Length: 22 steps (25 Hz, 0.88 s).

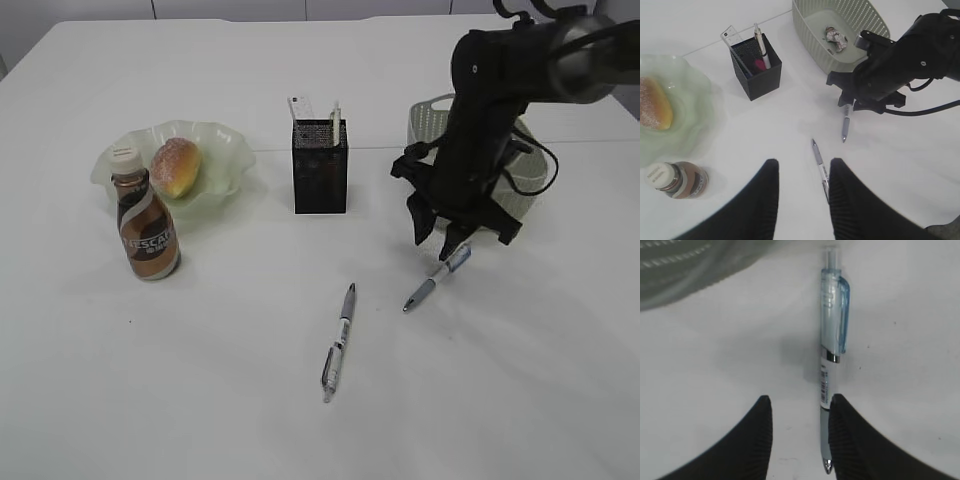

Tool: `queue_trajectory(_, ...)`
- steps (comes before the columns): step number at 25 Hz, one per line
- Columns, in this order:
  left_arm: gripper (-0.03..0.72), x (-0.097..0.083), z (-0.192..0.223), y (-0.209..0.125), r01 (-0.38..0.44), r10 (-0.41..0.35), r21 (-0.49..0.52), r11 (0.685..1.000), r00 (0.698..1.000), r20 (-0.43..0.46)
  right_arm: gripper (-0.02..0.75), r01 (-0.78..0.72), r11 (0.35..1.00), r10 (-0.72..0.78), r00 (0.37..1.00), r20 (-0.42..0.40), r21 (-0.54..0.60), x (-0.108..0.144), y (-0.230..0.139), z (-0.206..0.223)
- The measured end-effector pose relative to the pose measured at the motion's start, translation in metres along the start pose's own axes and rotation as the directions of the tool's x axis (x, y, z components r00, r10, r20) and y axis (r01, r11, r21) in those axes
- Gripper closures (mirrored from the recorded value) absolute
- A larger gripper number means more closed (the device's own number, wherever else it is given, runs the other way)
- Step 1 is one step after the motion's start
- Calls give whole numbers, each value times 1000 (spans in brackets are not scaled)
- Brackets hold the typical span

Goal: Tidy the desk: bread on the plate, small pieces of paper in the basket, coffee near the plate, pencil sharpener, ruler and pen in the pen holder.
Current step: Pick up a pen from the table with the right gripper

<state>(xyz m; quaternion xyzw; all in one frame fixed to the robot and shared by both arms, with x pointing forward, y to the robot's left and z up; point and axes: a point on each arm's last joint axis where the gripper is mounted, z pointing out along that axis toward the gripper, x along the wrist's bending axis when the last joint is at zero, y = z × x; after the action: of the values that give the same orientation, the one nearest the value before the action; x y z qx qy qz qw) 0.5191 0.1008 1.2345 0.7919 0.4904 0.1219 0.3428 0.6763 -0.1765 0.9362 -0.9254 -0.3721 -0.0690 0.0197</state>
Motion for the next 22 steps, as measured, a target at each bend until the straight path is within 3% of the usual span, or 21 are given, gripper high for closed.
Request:
queue_trajectory(7, 440, 0, 0, 0, 2, -2, 1, 1000, 1000, 0, 428, -2, 999, -3, 996, 89, 53, 1, 1, 10)
queue_trajectory(22, 440, 0, 0, 0, 2, -2, 1, 1000, 1000, 0, 428, -41, 995, 30, 991, 128, 85, -1, 0, 31)
